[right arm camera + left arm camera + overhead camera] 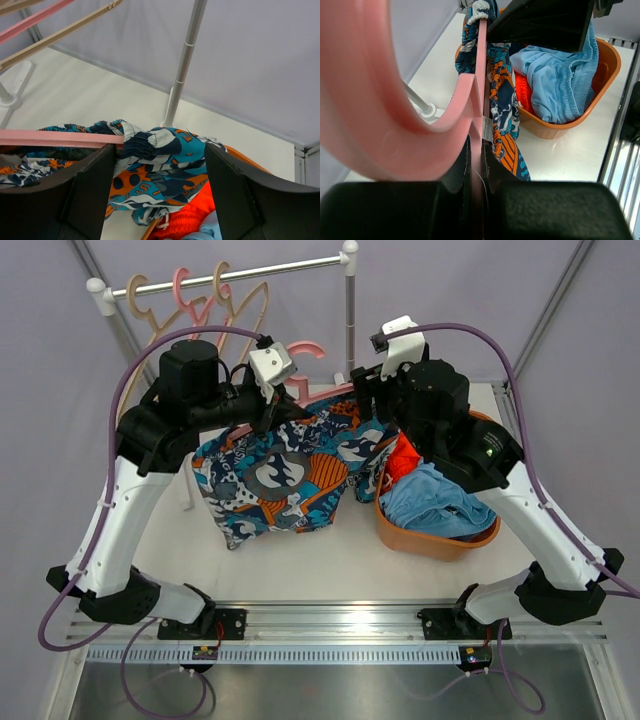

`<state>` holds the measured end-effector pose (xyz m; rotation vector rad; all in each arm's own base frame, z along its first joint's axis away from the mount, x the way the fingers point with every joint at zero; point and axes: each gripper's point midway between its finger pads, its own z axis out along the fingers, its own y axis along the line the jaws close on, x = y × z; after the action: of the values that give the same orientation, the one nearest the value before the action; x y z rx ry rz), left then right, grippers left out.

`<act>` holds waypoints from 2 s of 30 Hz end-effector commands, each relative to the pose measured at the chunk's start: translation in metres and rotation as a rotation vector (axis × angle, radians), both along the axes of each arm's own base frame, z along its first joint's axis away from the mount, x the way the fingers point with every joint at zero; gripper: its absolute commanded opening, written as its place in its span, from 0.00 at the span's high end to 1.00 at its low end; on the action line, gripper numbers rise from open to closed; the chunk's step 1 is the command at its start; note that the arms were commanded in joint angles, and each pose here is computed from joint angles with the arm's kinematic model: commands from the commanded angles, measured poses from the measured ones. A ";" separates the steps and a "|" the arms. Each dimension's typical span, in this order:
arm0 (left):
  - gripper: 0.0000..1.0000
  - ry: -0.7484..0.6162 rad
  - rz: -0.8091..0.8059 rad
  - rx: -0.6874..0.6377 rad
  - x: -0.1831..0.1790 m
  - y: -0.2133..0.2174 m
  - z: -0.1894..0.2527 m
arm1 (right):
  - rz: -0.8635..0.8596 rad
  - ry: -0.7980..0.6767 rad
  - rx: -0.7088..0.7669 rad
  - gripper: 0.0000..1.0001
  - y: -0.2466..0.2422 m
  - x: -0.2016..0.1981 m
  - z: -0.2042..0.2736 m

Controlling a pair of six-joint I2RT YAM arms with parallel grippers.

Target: Remove the shorts from the hanger

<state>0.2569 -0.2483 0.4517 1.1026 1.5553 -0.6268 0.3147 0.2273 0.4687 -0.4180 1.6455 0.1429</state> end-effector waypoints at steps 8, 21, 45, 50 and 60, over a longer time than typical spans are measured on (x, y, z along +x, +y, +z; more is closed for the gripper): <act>1.00 -0.010 0.052 -0.148 -0.003 -0.004 0.020 | -0.082 0.096 0.124 0.40 0.002 0.004 0.004; 1.00 -0.021 0.126 -0.162 0.009 0.002 0.024 | -0.022 0.195 0.125 0.41 0.014 -0.005 -0.023; 1.00 0.016 0.095 -0.140 0.008 -0.006 0.010 | -0.085 0.132 0.212 0.52 0.024 0.023 -0.012; 1.00 0.015 0.093 -0.141 0.007 -0.006 0.011 | -0.088 0.137 0.216 0.51 0.024 0.025 -0.015; 1.00 0.036 0.091 -0.131 0.002 -0.004 0.006 | -0.132 0.140 0.248 1.00 0.014 0.040 -0.018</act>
<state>0.2696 -0.2482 0.4358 0.9237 1.6492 -0.6439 0.3429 0.2507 0.4309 -0.2016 1.8269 0.2609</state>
